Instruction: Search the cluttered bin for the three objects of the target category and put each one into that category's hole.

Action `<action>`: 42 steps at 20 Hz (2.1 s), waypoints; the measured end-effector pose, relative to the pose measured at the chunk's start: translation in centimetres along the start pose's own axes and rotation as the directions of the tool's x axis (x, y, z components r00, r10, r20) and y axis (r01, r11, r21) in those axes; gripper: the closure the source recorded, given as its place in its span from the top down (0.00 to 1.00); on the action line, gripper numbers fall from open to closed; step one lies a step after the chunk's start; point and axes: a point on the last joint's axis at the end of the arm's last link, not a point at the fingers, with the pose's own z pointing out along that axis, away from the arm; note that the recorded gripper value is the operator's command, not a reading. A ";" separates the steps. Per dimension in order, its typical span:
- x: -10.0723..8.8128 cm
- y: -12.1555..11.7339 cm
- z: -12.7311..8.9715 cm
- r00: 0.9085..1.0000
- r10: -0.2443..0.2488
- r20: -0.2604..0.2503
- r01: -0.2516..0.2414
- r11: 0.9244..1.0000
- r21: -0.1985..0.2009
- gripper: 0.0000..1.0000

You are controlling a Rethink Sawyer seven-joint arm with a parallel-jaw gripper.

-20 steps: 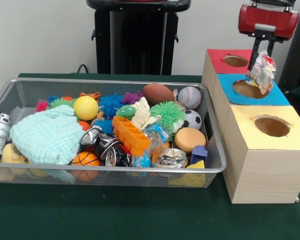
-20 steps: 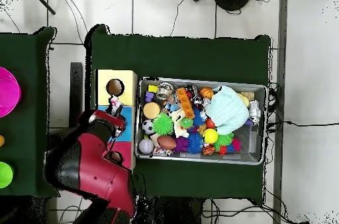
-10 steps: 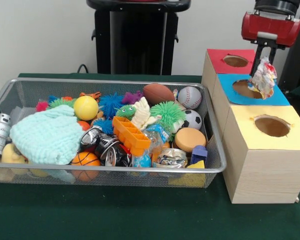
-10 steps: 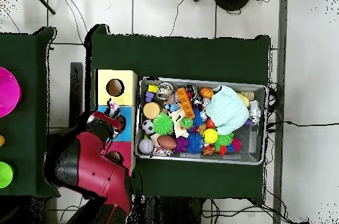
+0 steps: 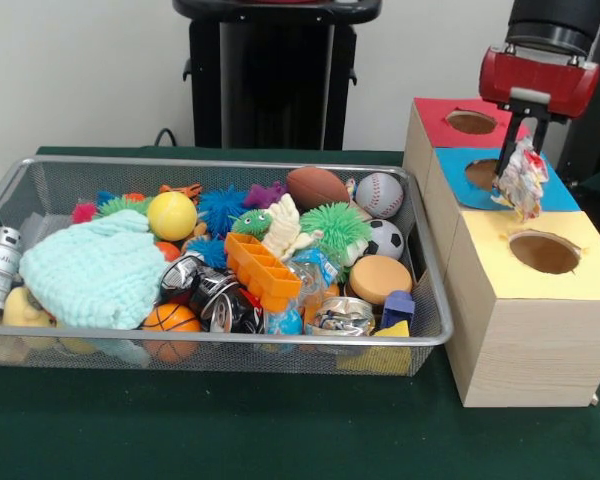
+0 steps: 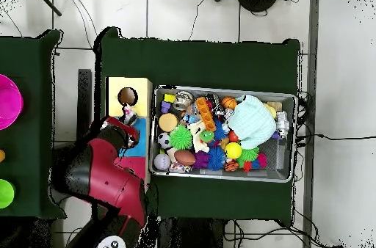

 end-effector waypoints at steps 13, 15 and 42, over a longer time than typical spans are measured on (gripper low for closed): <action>-1.9 2.6 2.3 0.998 0.036 0.047 -0.036 0.999 -0.002 0.00; -2.5 3.1 2.6 0.998 0.038 0.054 -0.038 0.999 0.002 0.00; -3.3 5.4 4.1 0.996 0.030 0.079 -0.032 0.999 0.028 0.00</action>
